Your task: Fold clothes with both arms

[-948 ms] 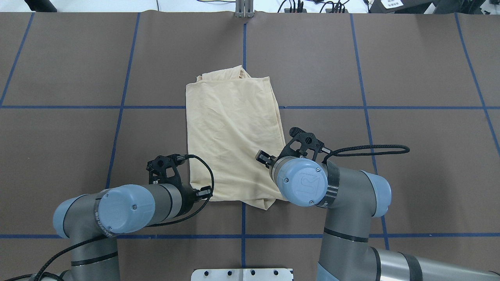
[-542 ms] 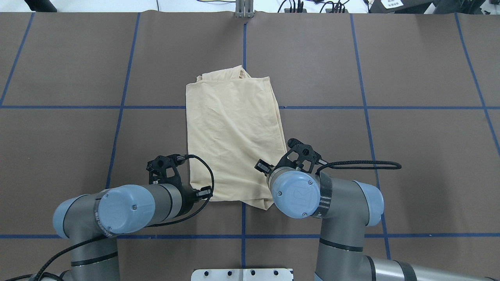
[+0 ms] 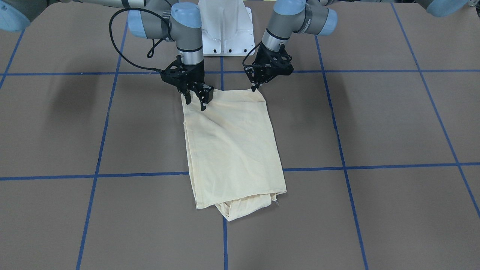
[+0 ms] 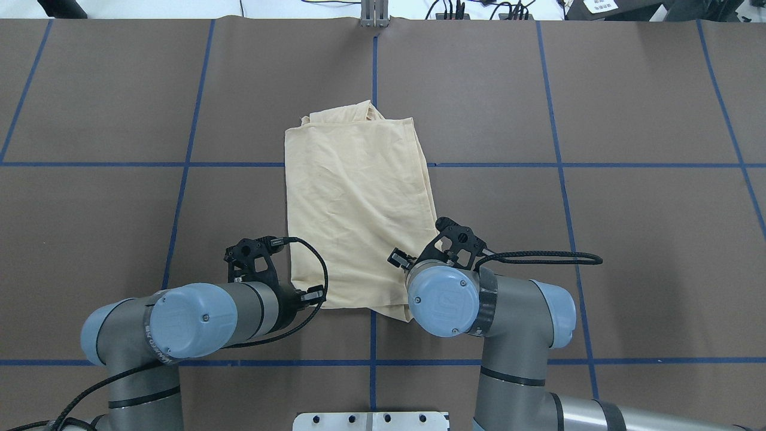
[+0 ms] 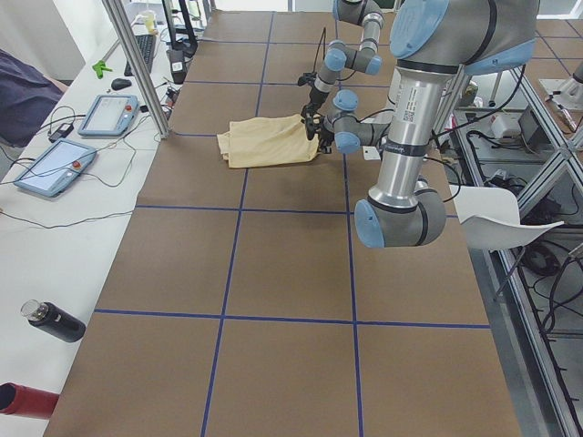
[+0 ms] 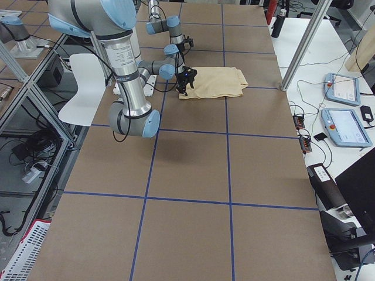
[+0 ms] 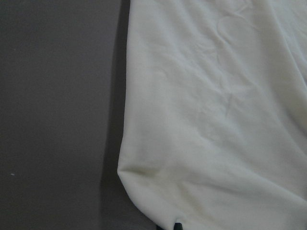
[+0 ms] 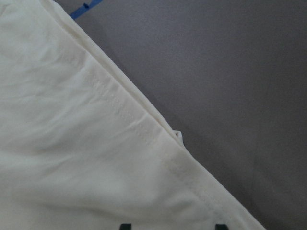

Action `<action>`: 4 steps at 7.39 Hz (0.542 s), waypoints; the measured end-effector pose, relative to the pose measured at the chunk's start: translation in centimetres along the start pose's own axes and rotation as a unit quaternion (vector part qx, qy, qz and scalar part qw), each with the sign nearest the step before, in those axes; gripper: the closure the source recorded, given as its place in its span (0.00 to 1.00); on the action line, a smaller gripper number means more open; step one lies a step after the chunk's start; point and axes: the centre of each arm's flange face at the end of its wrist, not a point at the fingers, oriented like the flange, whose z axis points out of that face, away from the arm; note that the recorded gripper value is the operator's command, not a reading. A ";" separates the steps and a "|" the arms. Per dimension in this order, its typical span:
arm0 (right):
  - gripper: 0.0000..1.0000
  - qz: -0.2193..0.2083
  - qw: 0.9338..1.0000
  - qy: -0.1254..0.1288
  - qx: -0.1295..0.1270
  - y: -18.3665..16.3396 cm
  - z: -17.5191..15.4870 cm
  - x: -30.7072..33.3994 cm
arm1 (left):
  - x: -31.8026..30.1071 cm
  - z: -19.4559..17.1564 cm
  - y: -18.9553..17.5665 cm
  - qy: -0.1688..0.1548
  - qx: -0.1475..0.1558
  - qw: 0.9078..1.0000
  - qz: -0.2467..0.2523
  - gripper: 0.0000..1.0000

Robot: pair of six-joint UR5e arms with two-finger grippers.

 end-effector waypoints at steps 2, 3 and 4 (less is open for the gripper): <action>0.60 -0.003 1.000 0.009 0.004 0.5 1.1 -0.6 | 0.0 -0.1 0.0 0.001 0.000 1.000 0.000 1.00; 1.00 -0.005 1.000 0.010 0.005 0.6 1.1 -0.7 | 0.0 -0.1 -0.1 0.001 0.000 1.000 0.000 1.00; 1.00 -0.006 1.000 0.011 0.005 0.6 1.1 -0.7 | 0.0 -0.1 -0.1 0.001 0.001 1.000 0.000 1.00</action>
